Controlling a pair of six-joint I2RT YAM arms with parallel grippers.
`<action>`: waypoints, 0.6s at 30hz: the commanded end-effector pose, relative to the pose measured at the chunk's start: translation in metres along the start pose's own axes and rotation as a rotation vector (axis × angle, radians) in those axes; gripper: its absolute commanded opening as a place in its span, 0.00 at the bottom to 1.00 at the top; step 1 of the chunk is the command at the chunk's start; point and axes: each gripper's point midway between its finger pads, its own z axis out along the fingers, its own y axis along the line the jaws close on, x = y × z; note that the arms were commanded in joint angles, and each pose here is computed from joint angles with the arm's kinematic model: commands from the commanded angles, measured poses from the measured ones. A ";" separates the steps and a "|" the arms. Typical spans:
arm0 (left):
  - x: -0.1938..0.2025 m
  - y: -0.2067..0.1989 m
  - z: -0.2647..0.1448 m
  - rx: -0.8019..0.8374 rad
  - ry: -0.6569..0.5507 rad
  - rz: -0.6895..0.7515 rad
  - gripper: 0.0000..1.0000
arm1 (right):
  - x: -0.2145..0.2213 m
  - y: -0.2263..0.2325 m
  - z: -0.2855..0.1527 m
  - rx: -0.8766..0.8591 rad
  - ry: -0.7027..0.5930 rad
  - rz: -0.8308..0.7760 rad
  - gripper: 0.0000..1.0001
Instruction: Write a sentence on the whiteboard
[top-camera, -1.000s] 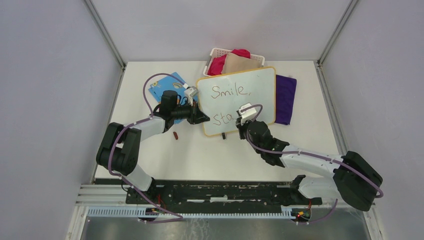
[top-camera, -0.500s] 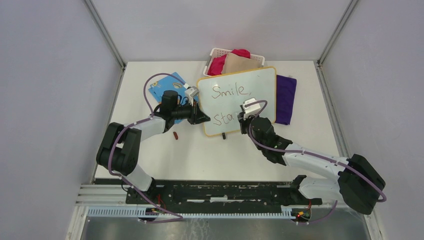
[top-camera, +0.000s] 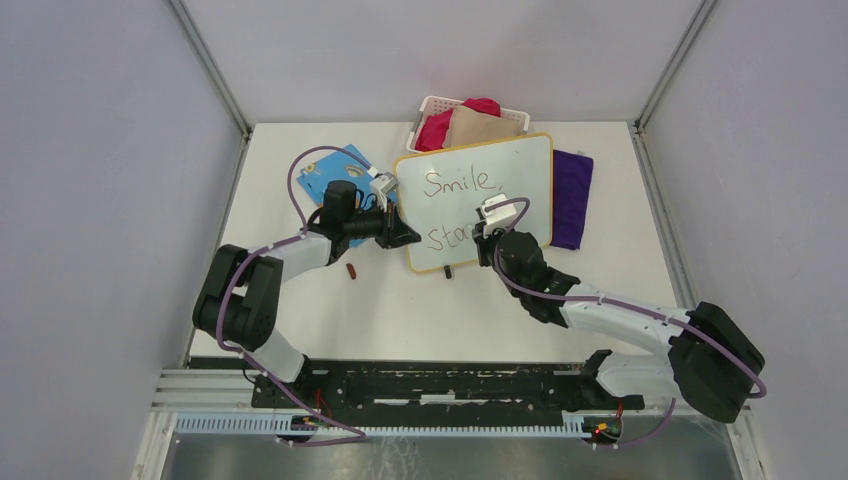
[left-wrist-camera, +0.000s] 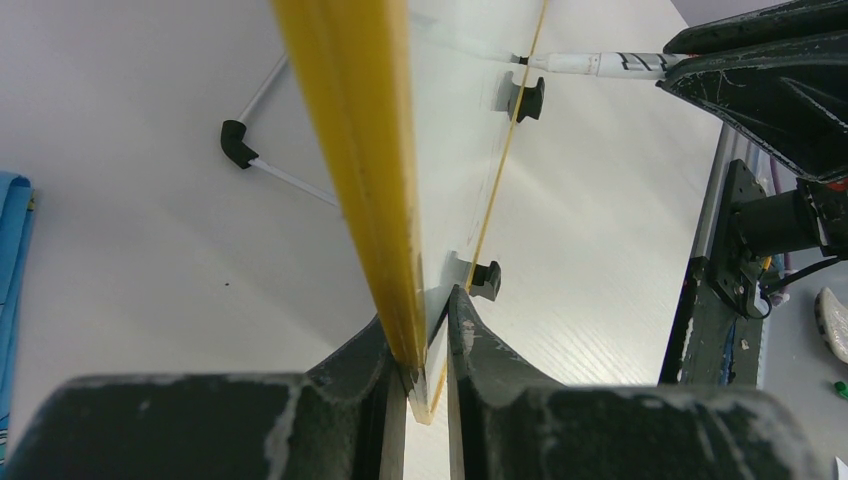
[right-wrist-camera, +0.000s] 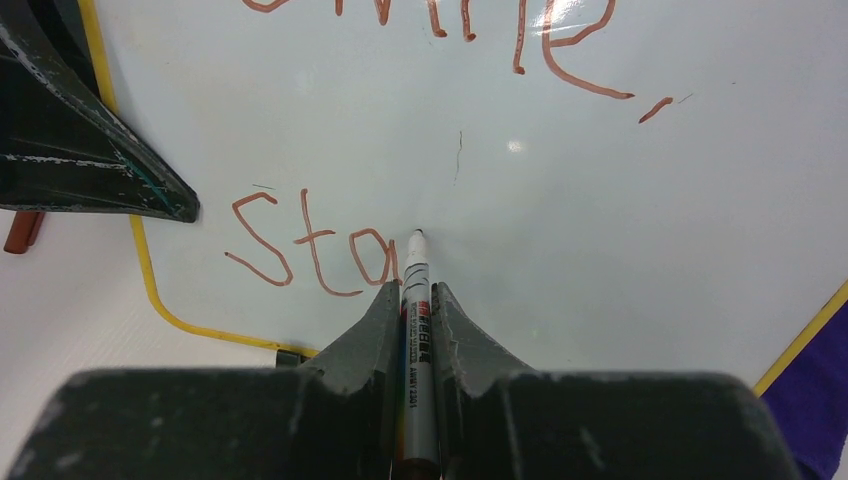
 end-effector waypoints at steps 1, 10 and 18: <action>0.050 0.020 0.002 -0.102 0.152 0.000 0.02 | -0.013 -0.003 0.003 0.011 -0.036 0.031 0.00; 0.050 0.020 0.002 -0.102 0.153 -0.001 0.02 | 0.007 -0.009 -0.003 0.021 -0.007 0.036 0.00; 0.051 0.020 0.002 -0.103 0.154 -0.001 0.02 | 0.017 -0.013 -0.008 0.030 0.005 0.039 0.00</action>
